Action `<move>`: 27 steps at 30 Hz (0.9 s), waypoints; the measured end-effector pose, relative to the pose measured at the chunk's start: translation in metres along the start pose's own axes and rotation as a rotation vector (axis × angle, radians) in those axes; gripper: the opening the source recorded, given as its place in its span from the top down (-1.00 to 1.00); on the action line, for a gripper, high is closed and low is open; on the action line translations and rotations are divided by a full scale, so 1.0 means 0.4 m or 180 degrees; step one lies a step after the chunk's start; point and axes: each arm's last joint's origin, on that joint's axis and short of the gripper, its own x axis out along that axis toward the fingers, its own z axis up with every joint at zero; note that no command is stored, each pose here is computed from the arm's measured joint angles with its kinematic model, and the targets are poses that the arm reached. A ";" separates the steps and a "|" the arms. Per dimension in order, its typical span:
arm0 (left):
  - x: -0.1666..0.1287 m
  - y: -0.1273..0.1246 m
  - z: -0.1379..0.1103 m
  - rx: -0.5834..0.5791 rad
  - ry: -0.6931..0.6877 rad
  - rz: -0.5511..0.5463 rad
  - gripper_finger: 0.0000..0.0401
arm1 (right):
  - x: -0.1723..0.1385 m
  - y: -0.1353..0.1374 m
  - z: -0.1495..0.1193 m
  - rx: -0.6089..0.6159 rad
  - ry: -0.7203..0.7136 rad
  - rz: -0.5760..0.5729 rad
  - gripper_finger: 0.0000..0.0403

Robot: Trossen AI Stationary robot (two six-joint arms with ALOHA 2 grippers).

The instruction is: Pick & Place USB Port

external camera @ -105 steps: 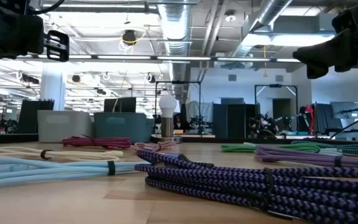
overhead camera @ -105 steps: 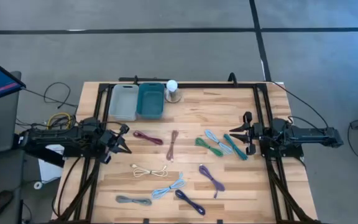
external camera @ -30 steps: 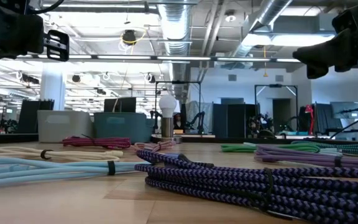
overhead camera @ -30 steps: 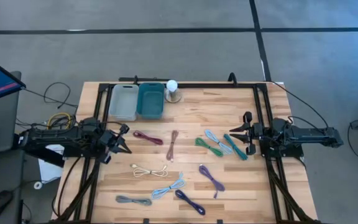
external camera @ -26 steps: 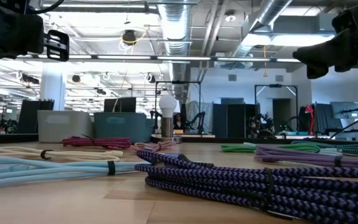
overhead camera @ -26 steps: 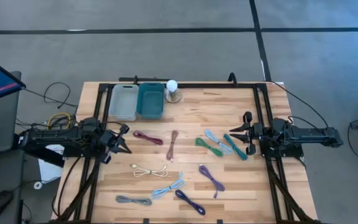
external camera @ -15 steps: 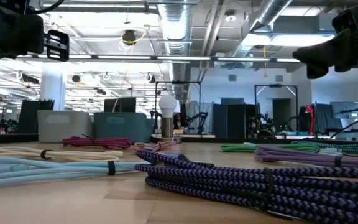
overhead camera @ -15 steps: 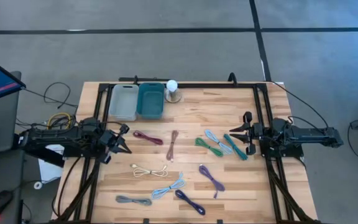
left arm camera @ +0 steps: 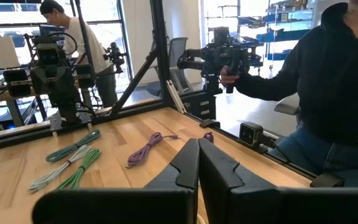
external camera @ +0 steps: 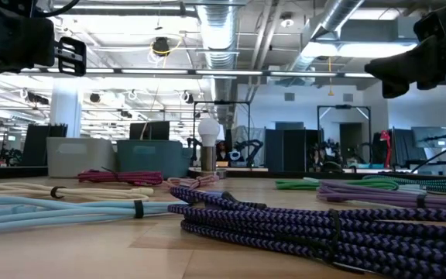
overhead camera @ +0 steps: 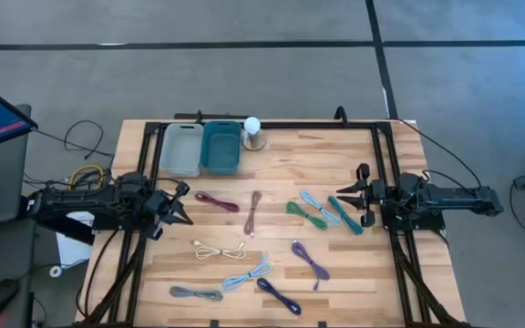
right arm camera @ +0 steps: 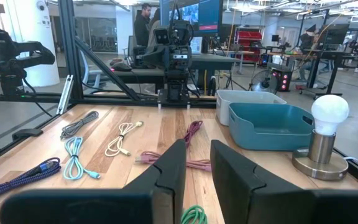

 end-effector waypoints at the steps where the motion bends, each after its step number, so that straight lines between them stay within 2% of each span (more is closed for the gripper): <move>1: 0.000 0.000 0.000 0.0000 0.0000 -0.0001 0.96 | 0.000 0.000 0.000 0.0000 0.0002 0.0000 0.67; 27: 0.000 0.000 0.000 0.0000 -0.0001 -0.0001 0.96 | 0.000 0.000 0.005 0.0002 -0.0067 -0.0003 0.67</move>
